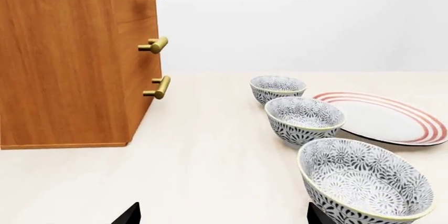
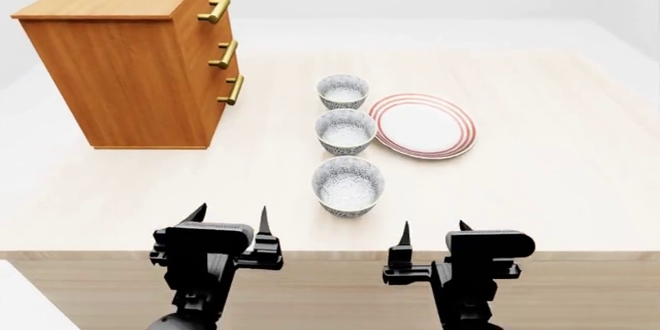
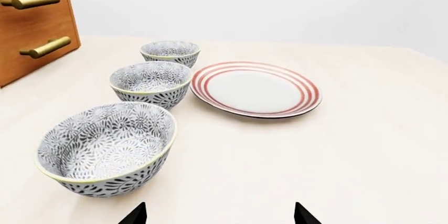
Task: Stack the bowl in the middle on the bowl at the back.
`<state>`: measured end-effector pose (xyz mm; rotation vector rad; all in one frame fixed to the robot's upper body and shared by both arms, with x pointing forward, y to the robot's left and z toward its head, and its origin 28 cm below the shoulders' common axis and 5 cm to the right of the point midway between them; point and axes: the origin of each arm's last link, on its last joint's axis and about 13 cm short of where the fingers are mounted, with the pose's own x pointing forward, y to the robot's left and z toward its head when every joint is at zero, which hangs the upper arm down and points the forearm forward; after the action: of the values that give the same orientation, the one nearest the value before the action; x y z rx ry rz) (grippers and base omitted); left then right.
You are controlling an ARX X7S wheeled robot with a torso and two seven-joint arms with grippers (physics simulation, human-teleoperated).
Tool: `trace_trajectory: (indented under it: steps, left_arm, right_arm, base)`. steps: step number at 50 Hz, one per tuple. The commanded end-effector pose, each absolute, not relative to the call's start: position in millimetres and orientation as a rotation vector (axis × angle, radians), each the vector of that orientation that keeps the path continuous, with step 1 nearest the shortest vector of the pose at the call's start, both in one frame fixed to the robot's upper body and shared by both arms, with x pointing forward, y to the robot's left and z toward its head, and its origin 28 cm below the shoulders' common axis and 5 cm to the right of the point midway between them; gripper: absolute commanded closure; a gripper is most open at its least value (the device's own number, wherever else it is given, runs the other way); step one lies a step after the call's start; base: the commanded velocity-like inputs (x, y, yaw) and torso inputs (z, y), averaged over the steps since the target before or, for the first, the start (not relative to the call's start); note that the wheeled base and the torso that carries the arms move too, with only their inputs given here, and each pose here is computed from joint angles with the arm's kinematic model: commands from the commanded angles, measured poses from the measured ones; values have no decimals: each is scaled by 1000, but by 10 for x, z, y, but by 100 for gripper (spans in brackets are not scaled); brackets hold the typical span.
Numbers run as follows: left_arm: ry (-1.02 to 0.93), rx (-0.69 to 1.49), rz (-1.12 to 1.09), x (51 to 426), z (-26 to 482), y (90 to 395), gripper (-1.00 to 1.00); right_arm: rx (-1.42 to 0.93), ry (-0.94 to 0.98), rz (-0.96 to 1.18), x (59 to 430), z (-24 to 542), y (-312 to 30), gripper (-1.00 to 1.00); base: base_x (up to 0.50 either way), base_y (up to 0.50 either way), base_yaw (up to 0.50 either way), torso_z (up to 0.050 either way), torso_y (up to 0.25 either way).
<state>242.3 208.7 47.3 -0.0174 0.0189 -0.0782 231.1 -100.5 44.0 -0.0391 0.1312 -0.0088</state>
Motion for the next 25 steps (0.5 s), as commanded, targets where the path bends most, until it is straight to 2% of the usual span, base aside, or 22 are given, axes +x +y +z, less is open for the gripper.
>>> trace_trajectory:
  steps: [1, 10, 25]
  left_arm:
    - [27, 4, -130, 2729, 819, 2086, -100]
    - [-24, 6, -119, 2872, 1159, 2084, -100]
    - [47, 8, -154, 3061, 1246, 2046, -100]
  right_arm:
    - [-73, 156, -9, 2424, 802, -1068, -100]
    - [-135, 116, 17, 2535, 1059, -1146, -100]
    - [-129, 63, 47, 2504, 1206, -1176, -100]
  base:
    - [0, 0, 0, 50, 0]
    - [74, 0, 0, 49, 0]
    - [408, -279, 0, 1, 0]
